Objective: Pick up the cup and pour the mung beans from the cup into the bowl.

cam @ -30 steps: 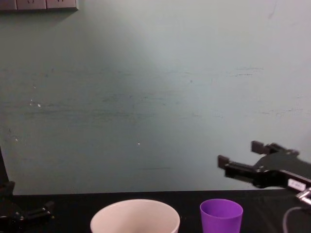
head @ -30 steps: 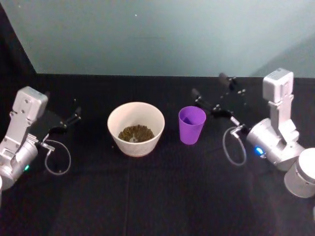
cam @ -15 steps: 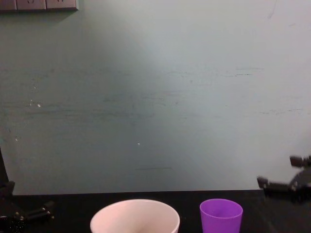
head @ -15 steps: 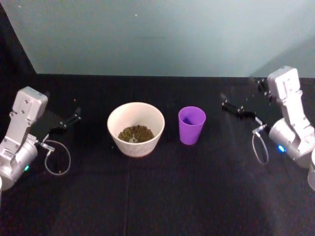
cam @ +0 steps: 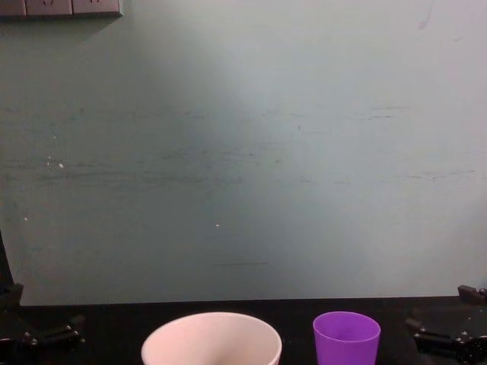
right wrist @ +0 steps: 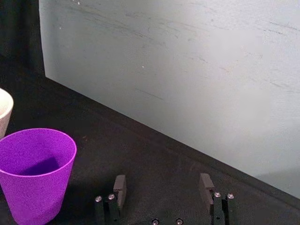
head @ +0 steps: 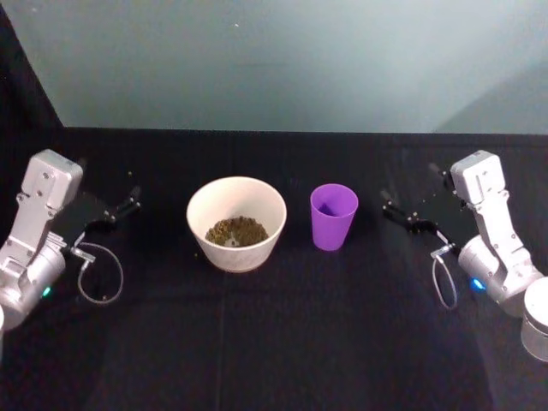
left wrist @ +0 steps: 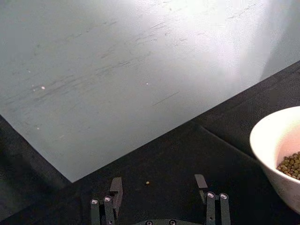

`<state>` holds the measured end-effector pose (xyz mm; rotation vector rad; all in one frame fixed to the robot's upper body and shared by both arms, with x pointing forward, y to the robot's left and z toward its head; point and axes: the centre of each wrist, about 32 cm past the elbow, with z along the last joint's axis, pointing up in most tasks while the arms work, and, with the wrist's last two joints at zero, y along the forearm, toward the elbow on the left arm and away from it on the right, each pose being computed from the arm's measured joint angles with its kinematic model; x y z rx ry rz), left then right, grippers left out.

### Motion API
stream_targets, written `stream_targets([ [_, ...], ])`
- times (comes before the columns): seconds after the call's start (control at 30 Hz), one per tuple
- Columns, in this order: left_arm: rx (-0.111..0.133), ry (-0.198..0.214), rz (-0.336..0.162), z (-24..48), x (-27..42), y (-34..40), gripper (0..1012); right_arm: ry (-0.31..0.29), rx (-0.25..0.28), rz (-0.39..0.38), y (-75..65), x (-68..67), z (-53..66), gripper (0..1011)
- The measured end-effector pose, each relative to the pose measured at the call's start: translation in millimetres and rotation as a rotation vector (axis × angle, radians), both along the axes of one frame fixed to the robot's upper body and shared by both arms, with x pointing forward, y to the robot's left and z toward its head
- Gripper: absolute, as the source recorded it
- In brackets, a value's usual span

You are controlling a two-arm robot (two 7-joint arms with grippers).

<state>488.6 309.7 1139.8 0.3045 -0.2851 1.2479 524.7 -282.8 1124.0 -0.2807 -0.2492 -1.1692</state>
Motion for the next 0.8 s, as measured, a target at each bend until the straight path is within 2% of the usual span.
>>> stream_targets([
  [0.8,0.0,0.0,0.0,0.0,0.0,0.0,1000,0.005,-0.004,0.006,-0.8,1.3,1.8,1000],
])
